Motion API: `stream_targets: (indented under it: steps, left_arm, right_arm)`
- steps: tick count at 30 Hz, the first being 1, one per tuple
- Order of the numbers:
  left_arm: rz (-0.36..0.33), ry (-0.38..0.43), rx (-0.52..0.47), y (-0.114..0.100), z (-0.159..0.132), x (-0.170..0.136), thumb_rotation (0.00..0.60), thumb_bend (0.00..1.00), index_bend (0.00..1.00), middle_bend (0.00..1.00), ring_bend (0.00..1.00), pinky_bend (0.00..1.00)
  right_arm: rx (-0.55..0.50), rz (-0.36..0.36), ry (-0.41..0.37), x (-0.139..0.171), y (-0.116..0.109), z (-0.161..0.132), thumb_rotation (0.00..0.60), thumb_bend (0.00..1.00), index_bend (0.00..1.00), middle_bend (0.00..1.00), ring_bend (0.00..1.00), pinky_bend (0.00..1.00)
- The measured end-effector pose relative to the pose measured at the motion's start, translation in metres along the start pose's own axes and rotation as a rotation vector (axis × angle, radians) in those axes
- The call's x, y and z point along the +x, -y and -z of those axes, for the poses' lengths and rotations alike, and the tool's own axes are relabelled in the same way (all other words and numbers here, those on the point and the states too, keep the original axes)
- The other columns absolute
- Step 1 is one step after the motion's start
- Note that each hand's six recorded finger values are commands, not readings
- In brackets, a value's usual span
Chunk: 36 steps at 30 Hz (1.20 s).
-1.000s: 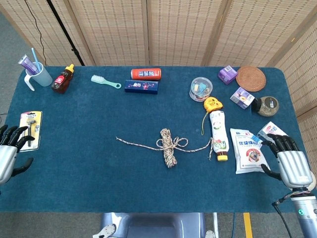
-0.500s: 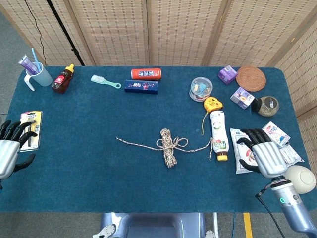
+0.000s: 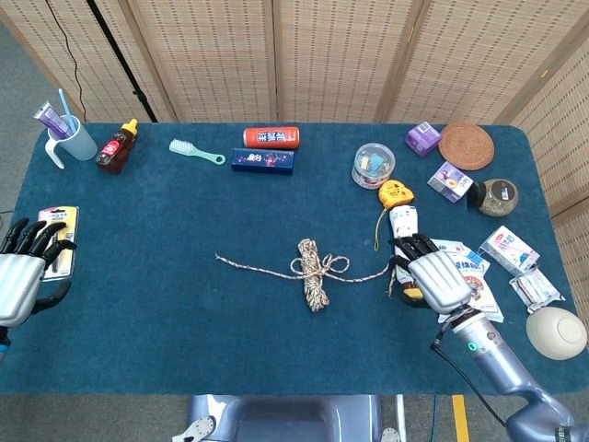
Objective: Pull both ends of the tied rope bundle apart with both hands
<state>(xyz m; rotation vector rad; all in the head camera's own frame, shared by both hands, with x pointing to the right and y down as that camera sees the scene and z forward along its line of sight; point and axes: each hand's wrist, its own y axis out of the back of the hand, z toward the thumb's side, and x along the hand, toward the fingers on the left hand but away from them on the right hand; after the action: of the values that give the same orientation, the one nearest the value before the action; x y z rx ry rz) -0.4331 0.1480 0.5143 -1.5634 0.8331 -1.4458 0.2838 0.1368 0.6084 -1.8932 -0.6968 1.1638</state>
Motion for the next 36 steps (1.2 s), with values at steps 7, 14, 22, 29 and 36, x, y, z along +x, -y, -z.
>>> stream_targets:
  steps: [7,14,22,29,36]
  left_arm:
    - [-0.006,0.013,0.005,-0.006,-0.003,0.005,0.6,0.27,0.3,0.16,0.09,0.0]
    - [-0.007,0.021,0.002,-0.007,-0.006,0.006,0.6,0.27,0.3,0.16,0.09,0.0]
    - [-0.007,0.02,0.003,-0.008,-0.006,0.006,0.6,0.27,0.3,0.16,0.09,0.0]
    - [-0.008,0.016,0.004,-0.009,-0.004,0.005,0.6,0.27,0.3,0.16,0.09,0.0]
    - [-0.007,-0.003,0.005,-0.009,0.003,0.002,0.6,0.27,0.3,0.16,0.09,0.0]
  right_arm:
    - [0.011,-0.015,-0.026,-0.025,0.01,-0.011,0.6,0.26,0.43,0.18,0.16,0.1]
    - [0.018,-0.05,-0.034,-0.044,0.023,-0.015,0.6,0.26,0.44,0.18,0.16,0.1]
    - [0.039,-0.082,-0.011,-0.059,0.04,-0.012,0.6,0.28,0.48,0.2,0.17,0.1]
    - [0.04,-0.094,0.023,-0.064,0.054,-0.006,0.6,0.28,0.5,0.2,0.17,0.04]
    - [0.051,-0.099,0.051,-0.069,0.065,0.001,0.6,0.28,0.49,0.17,0.12,0.0]
